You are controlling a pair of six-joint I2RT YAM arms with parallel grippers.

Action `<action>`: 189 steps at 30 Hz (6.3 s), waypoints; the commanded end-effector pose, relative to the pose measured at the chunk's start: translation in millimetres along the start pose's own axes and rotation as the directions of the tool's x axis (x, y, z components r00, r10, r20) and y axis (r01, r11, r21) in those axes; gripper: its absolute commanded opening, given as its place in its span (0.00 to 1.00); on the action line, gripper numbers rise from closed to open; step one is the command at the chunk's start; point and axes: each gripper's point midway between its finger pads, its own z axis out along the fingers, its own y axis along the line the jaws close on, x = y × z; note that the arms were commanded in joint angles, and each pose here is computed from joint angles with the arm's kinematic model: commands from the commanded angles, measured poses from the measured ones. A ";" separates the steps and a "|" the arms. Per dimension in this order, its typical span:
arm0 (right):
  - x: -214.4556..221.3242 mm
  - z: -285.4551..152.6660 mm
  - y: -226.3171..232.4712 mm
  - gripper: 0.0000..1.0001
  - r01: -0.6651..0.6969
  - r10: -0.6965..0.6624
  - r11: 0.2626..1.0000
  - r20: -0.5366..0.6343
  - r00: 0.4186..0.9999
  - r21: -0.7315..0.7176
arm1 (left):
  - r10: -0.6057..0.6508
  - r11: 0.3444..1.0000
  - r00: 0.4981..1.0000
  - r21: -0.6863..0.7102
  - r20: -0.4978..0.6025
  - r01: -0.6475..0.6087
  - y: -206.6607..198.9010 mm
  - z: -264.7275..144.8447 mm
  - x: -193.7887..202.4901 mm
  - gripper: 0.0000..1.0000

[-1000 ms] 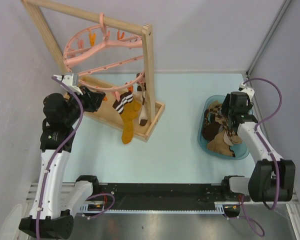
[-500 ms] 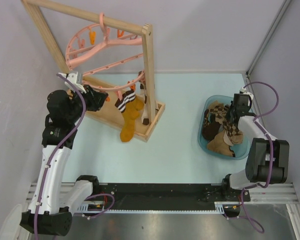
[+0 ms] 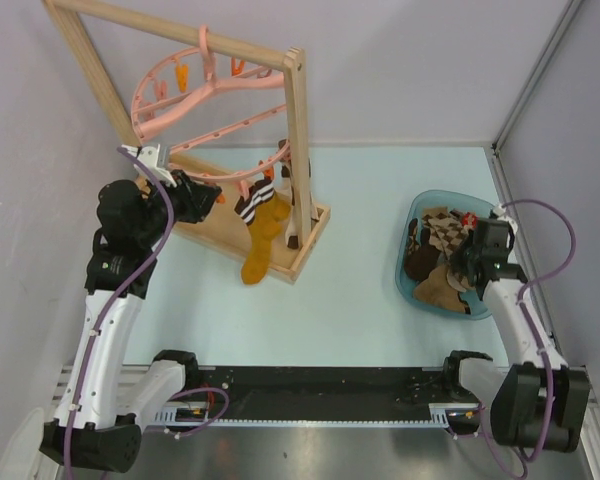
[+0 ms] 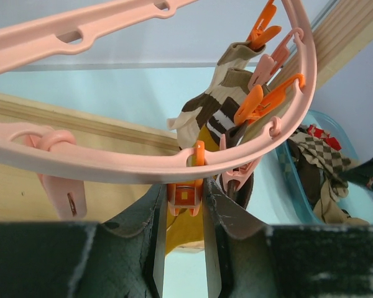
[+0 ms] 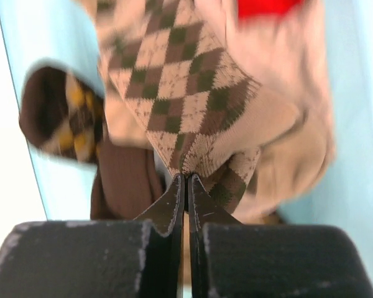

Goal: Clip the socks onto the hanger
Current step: Pick up the sock from the bin, then clamp the sock onto the hanger.

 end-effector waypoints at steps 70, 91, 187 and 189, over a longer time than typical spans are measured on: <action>3.7 11.8 39.5 0.15 0.248 -0.249 0.968 -0.012 0.968 -0.039 | -0.011 0.999 1.000 0.053 -0.007 0.012 -24.8 -2.3 -12.3 0.05; -16.0 -27.0 36.9 0.02 0.184 -0.172 0.979 0.124 0.977 -0.092 | -0.011 0.997 1.000 0.077 -0.002 0.012 -31.6 -4.4 -12.9 0.05; 74.5 -272.1 457.5 0.00 0.382 0.035 -0.131 0.381 0.924 -0.915 | -0.022 0.982 0.999 0.187 -0.042 0.029 -61.1 3.4 -0.5 0.02; 72.6 -271.8 459.0 0.00 0.384 0.041 -0.128 0.382 0.923 -0.914 | -0.021 0.981 0.999 0.192 -0.039 0.028 -61.7 3.3 -0.7 0.02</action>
